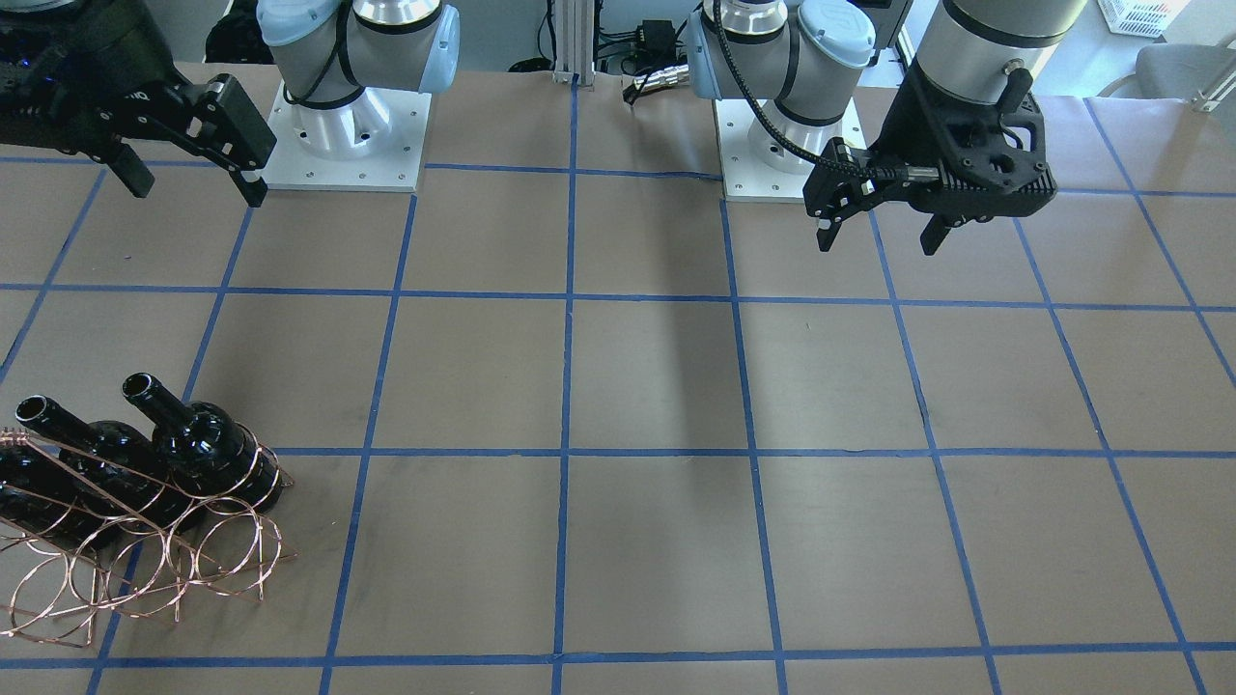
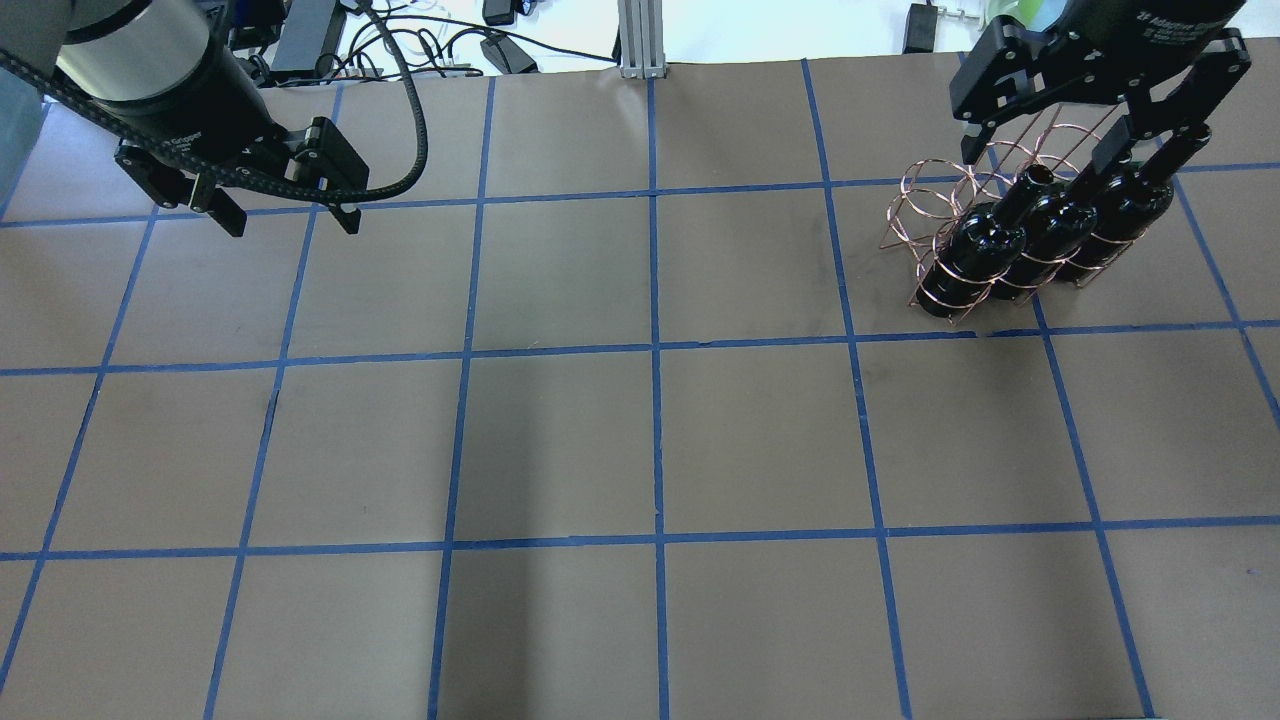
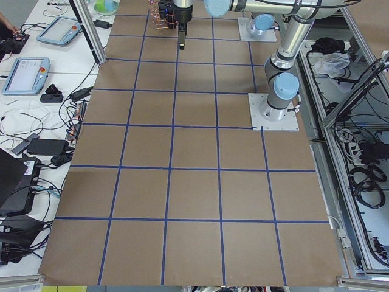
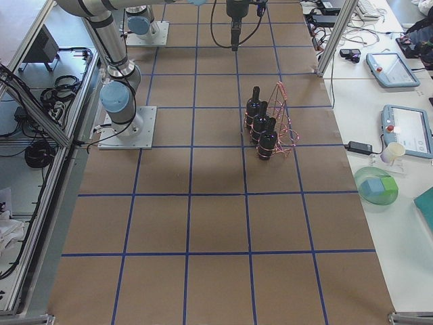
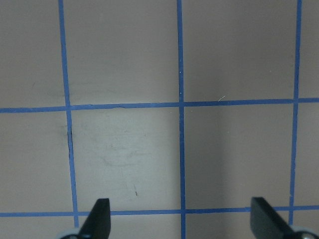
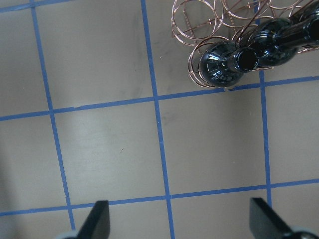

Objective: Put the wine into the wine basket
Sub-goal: 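Open the right gripper and lift it off the bottle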

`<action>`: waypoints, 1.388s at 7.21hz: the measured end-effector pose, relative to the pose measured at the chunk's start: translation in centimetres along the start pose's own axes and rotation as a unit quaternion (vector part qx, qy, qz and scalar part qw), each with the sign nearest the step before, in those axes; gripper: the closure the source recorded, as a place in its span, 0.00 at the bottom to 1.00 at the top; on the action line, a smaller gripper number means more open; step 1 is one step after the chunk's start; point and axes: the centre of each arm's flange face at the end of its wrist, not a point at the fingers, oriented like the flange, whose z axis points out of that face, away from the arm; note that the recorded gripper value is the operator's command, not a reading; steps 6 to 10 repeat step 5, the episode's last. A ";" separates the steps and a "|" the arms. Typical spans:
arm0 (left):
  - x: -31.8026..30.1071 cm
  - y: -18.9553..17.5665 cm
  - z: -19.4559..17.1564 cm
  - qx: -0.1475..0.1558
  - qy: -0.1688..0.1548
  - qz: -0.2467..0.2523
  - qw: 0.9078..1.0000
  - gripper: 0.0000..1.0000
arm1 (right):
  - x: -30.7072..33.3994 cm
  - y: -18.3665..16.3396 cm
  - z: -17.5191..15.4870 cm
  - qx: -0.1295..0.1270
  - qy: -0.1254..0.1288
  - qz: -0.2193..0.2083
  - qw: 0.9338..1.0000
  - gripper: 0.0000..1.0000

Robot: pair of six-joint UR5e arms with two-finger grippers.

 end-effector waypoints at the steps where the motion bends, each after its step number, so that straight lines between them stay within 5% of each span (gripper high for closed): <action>1: 0.0 0.0 0.0 0.000 0.000 0.000 1.000 0.00 | 0.0 0.0 0.3 -0.002 0.002 0.000 1.000 0.00; 10: 0.0 0.0 0.0 -0.001 0.000 0.000 1.000 0.00 | 0.2 0.0 0.8 -0.007 0.005 0.002 1.000 0.00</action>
